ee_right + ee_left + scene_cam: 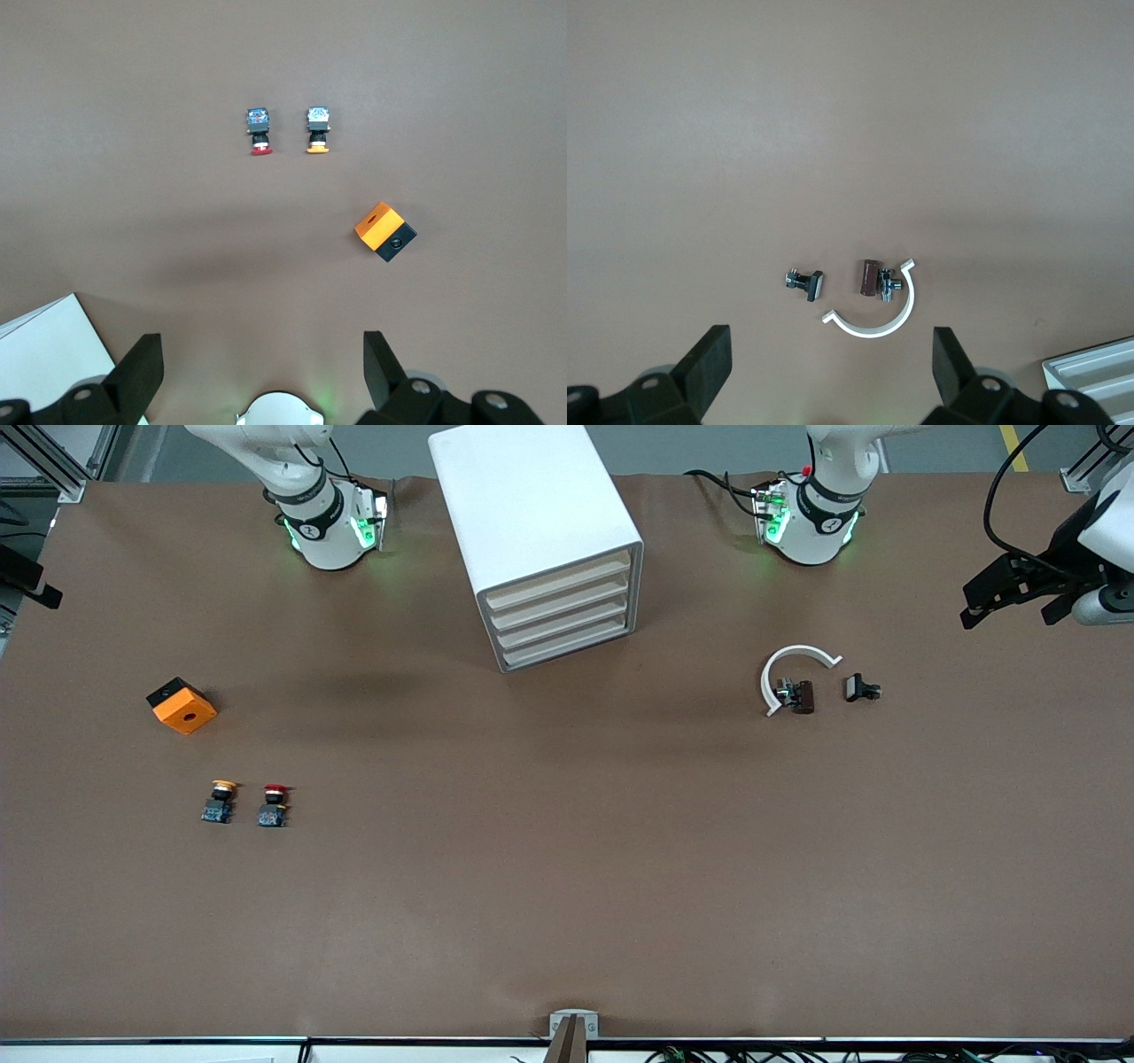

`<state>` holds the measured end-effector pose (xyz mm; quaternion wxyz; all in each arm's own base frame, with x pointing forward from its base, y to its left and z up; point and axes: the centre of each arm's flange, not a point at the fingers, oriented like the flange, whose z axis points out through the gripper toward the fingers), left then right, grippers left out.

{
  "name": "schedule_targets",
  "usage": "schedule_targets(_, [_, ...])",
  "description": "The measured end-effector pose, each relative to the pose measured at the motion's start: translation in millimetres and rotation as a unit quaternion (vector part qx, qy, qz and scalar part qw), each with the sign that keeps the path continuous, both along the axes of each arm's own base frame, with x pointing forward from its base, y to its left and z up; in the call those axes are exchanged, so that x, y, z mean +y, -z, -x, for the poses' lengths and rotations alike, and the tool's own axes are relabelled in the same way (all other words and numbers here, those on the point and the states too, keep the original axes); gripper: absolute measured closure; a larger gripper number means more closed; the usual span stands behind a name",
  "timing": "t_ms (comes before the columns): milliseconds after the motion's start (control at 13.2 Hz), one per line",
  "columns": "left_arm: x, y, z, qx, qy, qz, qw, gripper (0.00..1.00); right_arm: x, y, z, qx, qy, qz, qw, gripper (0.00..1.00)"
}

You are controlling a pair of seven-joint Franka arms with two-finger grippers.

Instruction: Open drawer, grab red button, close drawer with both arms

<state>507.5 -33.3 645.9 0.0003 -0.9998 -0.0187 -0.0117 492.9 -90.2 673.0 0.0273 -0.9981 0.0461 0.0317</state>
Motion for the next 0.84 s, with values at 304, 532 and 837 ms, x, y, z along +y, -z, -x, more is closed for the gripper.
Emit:
schedule_targets(304, [0.4,0.4,-2.8,0.000,0.000,0.001,1.000,0.00,7.3,4.4,17.8,-0.016,-0.005,0.000,1.000,0.00])
schedule_targets(532, [0.3,0.5,-3.0,0.000,0.000,0.001,1.000,0.00,9.0,4.3,27.9,-0.019,-0.004,-0.001,1.000,0.00])
schedule_targets(837, [0.6,4.5,-5.4,0.004,0.000,0.002,1.000,0.00,11.1,4.2,29.0,-0.021,-0.005,0.000,1.000,0.00])
